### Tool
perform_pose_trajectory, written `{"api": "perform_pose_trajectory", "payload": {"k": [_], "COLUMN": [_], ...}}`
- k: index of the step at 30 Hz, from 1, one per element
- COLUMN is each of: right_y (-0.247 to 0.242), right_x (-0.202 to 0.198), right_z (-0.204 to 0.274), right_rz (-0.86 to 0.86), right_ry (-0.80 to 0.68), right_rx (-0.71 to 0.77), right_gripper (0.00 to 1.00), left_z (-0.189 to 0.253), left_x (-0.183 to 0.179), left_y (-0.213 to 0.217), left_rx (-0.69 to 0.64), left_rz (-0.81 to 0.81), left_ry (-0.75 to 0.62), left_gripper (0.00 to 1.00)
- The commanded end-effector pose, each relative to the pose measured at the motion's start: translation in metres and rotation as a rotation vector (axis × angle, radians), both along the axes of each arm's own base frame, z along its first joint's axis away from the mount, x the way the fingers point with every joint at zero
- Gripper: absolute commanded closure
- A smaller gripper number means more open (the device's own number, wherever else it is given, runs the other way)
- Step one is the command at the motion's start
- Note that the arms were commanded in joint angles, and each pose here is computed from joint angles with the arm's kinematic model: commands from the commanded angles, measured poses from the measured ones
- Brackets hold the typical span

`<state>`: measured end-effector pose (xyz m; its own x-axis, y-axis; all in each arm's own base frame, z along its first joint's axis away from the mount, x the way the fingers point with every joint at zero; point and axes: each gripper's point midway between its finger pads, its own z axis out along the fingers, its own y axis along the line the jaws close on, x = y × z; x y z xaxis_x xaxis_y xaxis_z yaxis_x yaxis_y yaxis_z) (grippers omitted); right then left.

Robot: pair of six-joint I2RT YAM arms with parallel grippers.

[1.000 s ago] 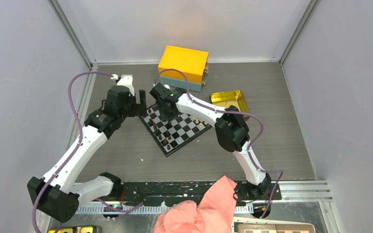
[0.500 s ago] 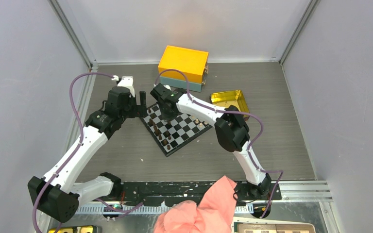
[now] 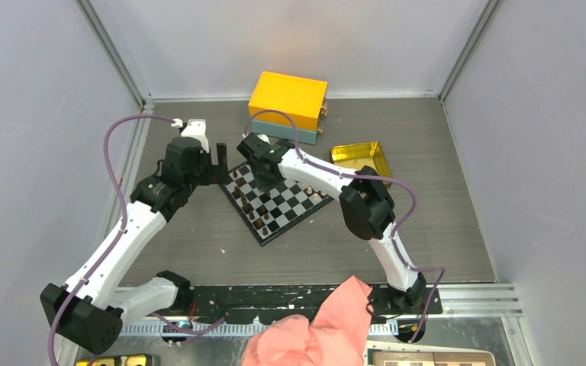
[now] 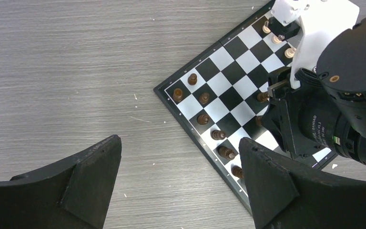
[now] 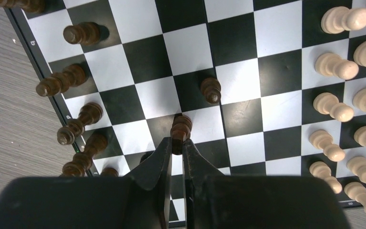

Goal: Set up the chess pieces on the board
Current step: Pick up the chess piece from the chessboard, then place the chess piece on the chessboard.

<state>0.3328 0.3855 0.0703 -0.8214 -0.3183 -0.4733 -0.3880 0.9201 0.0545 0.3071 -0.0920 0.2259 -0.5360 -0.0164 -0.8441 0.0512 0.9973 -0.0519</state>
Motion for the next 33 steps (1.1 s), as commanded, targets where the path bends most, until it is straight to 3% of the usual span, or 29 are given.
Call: {"api": "perform_pose_trajectory", "payload": {"k": [1, 11, 24, 33], "right_y": [0.004, 0.013, 0.057, 0.09], "right_x": [0.0, -0.006, 0.016, 0.025], "right_z": [0.058, 0.084, 0.114, 0.108], "right_rz": [0.02, 0.065, 0.127, 0.166], "right_ry": [-0.111, -0.166, -0.231, -0.2], "right_rx": [0.069, 0.096, 0.199, 0.252], "right_gripper": [0.99, 0.99, 0.99, 0.99], "left_z": [0.03, 0.045, 0.078, 0.083], "left_x": [0.001, -0.002, -0.02, -0.025], "left_y": [0.008, 0.019, 0.038, 0.04], "left_rx": [-0.017, -0.026, -0.062, -0.079], "left_rz": [0.035, 0.09, 0.16, 0.166], "left_ry": [-0.088, -0.12, -0.219, -0.232], "left_gripper": [0.07, 0.07, 0.08, 0.08]}}
